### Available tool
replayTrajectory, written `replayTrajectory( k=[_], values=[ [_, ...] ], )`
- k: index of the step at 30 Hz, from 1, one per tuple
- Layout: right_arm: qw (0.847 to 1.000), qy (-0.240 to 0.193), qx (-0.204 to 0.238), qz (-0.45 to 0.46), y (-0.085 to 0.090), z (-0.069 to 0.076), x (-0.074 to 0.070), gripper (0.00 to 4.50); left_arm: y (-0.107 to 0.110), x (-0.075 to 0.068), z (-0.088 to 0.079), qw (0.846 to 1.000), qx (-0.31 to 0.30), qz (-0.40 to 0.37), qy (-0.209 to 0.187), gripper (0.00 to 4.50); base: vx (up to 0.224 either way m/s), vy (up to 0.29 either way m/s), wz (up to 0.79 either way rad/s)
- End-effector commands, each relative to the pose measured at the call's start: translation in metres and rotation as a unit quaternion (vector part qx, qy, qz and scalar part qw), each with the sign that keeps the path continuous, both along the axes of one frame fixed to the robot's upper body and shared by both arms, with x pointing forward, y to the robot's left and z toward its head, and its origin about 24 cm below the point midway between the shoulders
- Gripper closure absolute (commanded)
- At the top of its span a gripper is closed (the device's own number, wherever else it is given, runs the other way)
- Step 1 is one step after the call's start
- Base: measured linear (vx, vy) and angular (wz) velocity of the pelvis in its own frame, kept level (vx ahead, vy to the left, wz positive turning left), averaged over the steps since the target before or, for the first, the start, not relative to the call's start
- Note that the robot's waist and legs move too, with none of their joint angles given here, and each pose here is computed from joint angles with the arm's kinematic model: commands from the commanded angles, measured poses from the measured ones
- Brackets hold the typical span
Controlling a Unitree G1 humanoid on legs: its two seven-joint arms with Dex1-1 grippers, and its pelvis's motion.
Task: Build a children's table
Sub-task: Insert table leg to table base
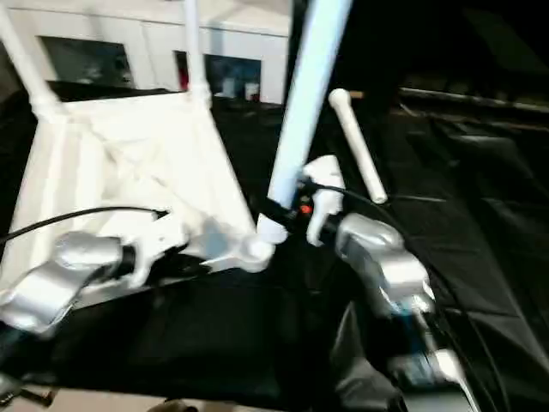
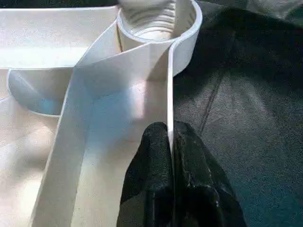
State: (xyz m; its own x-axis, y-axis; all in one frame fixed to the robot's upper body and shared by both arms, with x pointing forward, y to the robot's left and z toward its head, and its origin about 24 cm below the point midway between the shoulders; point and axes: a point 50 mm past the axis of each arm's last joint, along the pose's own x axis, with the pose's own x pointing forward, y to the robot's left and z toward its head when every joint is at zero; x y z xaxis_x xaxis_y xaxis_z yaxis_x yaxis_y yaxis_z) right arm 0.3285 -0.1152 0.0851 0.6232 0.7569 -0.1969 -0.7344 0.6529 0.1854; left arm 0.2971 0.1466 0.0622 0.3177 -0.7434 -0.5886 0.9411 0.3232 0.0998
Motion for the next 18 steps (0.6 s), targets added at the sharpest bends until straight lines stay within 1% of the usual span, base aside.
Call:
replayTrajectory(
  k=[1,6,14,18],
  values=[
    [1.0,0.005,-0.013,0.004,0.002,0.002,0.003,2.59,-0.003,0.006,0.0,1.0,-0.004,0.011,-0.013,4.5,0.0,0.0,0.0],
    [0.999,0.013,-0.021,0.024,0.007,0.0,0.006,2.59,-0.006,0.013,-0.002,1.0,-0.005,0.017,-0.017,4.5,0.0,0.0,0.0],
    [0.999,0.023,-0.022,0.031,0.011,-0.002,0.008,2.59,-0.009,0.017,-0.004,1.0,-0.008,0.017,-0.02,4.5,0.0,0.0,0.0],
    [0.999,0.026,-0.03,0.028,0.01,-0.007,0.01,2.59,-0.01,0.017,-0.004,1.0,-0.009,0.013,-0.021,4.5,0.0,0.0,0.0]
  ],
)
